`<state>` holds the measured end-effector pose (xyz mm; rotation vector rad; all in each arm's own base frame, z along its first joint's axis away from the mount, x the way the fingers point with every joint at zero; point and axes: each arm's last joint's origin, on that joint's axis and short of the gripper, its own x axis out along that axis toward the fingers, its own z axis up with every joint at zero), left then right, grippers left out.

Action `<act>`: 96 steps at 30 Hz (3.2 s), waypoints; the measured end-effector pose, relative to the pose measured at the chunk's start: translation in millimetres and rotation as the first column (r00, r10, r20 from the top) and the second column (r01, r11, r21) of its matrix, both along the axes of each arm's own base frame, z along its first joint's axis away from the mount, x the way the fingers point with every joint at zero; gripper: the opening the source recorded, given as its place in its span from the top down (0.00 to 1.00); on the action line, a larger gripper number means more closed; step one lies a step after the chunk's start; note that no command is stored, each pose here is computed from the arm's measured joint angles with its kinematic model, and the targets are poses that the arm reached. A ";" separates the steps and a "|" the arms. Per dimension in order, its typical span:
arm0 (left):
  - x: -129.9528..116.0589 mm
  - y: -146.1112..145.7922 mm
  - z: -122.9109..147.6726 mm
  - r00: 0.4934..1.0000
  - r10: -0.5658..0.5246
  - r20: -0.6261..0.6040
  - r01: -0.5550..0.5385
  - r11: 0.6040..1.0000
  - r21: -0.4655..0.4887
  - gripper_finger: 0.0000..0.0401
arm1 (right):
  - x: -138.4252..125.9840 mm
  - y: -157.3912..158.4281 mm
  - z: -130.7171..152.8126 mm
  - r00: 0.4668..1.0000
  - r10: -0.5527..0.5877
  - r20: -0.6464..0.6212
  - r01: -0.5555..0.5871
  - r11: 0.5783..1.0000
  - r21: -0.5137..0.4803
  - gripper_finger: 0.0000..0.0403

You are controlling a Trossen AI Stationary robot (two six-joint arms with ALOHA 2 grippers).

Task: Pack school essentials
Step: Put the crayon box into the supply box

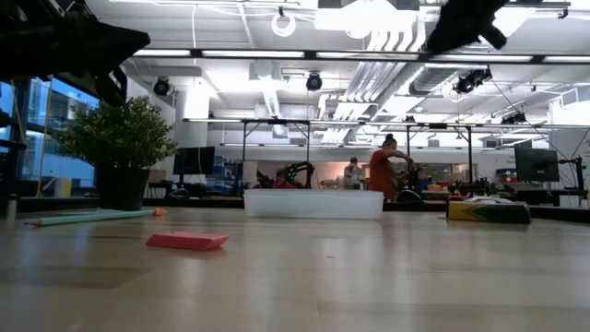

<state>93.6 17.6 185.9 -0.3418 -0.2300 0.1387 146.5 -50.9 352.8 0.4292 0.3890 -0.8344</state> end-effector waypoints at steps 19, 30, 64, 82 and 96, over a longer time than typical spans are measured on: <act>0.0 0.1 0.1 1.000 0.002 0.000 -0.002 1.000 0.000 1.00 | 28.0 -69.8 -98.9 0.795 -0.033 -0.606 0.361 0.829 0.428 0.47; -0.3 1.5 0.1 0.999 0.051 0.002 -0.051 0.999 -0.010 1.00 | 11.0 -61.6 -170.3 0.808 -0.069 -0.585 0.438 0.735 0.518 0.89; -0.3 1.5 0.1 0.999 0.052 0.002 -0.052 0.999 -0.010 1.00 | 25.7 -82.2 -201.9 0.799 -0.119 -0.589 0.455 0.760 0.464 1.00; -0.4 1.6 0.1 0.998 0.056 0.002 -0.056 0.998 -0.010 1.00 | 53.3 -54.6 -189.9 0.845 0.022 -0.534 0.300 0.806 0.509 1.00; -0.4 1.6 0.1 0.998 0.056 0.002 -0.056 0.998 -0.011 1.00 | 45.3 -70.6 -191.9 0.760 -0.027 -0.650 0.387 0.821 0.419 1.00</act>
